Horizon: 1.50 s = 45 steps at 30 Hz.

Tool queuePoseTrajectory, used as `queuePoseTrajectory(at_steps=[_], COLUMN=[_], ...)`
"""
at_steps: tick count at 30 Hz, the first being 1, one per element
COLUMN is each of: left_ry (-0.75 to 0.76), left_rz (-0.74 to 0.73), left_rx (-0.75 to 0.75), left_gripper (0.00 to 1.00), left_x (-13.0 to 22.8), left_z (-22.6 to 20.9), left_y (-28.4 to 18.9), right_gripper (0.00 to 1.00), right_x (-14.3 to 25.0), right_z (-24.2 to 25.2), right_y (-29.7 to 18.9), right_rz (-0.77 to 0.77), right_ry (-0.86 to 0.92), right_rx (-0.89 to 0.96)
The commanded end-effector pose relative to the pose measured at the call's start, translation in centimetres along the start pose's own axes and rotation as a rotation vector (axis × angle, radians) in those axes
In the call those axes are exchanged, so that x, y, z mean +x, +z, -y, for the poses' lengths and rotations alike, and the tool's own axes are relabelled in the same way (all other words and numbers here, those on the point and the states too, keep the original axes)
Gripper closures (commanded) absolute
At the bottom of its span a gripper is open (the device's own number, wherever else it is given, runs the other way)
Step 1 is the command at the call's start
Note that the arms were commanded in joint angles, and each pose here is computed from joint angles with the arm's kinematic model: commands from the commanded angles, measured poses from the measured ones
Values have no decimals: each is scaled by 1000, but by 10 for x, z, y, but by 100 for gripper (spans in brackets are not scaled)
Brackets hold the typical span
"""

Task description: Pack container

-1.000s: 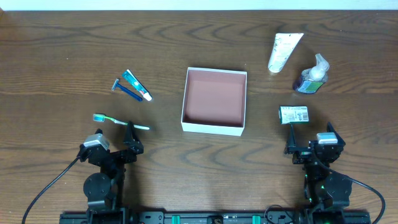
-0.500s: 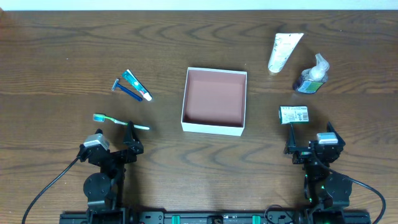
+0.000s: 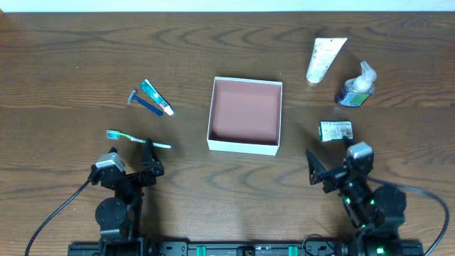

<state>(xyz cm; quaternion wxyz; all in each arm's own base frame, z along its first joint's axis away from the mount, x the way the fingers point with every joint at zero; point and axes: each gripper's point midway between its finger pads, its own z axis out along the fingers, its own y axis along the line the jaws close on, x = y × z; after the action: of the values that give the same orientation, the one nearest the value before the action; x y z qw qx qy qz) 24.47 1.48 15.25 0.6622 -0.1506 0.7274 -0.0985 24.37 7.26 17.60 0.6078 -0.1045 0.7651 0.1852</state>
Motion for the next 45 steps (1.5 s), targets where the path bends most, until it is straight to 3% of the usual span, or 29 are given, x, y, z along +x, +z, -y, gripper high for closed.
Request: queuePoseTrajectory(at_steps=[1,11,16,23,34,45], left_ry=[16,16,16,16,16,16], left_rz=[-49,-49,-49,-49,-49,-49], left_rx=[-3,-2,-3,-3,-3,-3], left_gripper=[2,2,2,2,2,2], left_x=[15,15,15,15,15,15], left_z=[-3,-3,-3,-3,-3,-3], left_y=[1,1,1,1,1,1], right_gripper=[1,1,1,1,1,1], right_x=[-43,-80,-51,23,56,67], right_z=[-19,-45,-51,-39,-33,-30], right_y=[5,60,84,98,87,86], right_rz=[-22,-403,-518,-774,-885,-927], right_ry=[31,276,371,374,324,326], right_rx=[-110,-330,-433,-183,123,145])
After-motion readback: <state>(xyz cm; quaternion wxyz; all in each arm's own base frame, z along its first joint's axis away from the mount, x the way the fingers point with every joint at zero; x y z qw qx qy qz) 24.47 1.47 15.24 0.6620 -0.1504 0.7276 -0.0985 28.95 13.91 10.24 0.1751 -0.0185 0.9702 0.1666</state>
